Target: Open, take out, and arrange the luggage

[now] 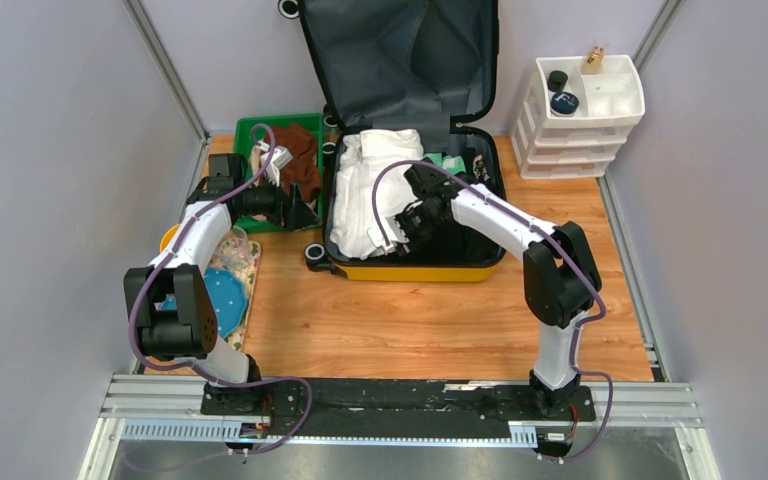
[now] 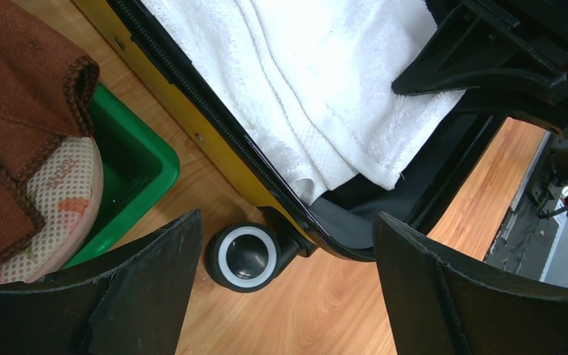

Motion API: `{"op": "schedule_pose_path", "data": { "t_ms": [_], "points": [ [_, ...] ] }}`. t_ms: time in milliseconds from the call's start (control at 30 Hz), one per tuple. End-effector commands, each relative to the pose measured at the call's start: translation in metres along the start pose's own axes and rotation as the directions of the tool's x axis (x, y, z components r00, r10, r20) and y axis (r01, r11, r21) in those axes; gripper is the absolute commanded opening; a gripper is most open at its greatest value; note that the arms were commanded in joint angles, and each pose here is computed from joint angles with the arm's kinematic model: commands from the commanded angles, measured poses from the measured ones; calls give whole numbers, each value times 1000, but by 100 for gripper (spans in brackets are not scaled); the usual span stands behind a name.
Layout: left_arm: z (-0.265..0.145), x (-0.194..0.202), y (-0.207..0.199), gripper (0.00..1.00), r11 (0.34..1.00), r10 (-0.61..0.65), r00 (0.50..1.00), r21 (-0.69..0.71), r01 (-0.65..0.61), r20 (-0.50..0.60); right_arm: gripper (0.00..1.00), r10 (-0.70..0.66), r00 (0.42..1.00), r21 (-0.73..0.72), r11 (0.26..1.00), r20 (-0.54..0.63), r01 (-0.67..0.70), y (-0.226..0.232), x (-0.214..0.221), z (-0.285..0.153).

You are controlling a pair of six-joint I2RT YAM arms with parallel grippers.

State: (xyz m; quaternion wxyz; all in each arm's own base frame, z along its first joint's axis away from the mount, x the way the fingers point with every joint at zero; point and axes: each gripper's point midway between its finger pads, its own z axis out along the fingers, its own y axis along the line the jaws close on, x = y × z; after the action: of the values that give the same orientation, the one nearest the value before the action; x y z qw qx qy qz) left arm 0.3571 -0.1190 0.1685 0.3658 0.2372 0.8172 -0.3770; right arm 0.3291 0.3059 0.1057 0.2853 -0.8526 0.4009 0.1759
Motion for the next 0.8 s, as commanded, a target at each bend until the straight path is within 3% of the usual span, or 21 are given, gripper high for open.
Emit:
{"op": "schedule_pose_path", "data": {
  "t_ms": [0, 167, 267, 767],
  "points": [
    [-7, -10, -9, 92, 998, 70, 997, 5, -70, 26, 37, -26, 999, 141, 990, 19, 24, -44, -18, -18],
    [-7, -12, -9, 92, 997, 75, 997, 10, -76, 30, 23, 8, 998, 193, 981, 70, -21, -58, -37, -37],
    [-6, -13, -8, 92, 997, 74, 997, 10, -74, 30, 0, 32, 996, 211, 976, 86, -50, -63, -40, -45],
    [-6, -14, -7, 92, 998, 68, 997, 11, -68, 28, 0, 198, 950, 121, 965, 240, -231, -13, -77, -81]
  ]
}}
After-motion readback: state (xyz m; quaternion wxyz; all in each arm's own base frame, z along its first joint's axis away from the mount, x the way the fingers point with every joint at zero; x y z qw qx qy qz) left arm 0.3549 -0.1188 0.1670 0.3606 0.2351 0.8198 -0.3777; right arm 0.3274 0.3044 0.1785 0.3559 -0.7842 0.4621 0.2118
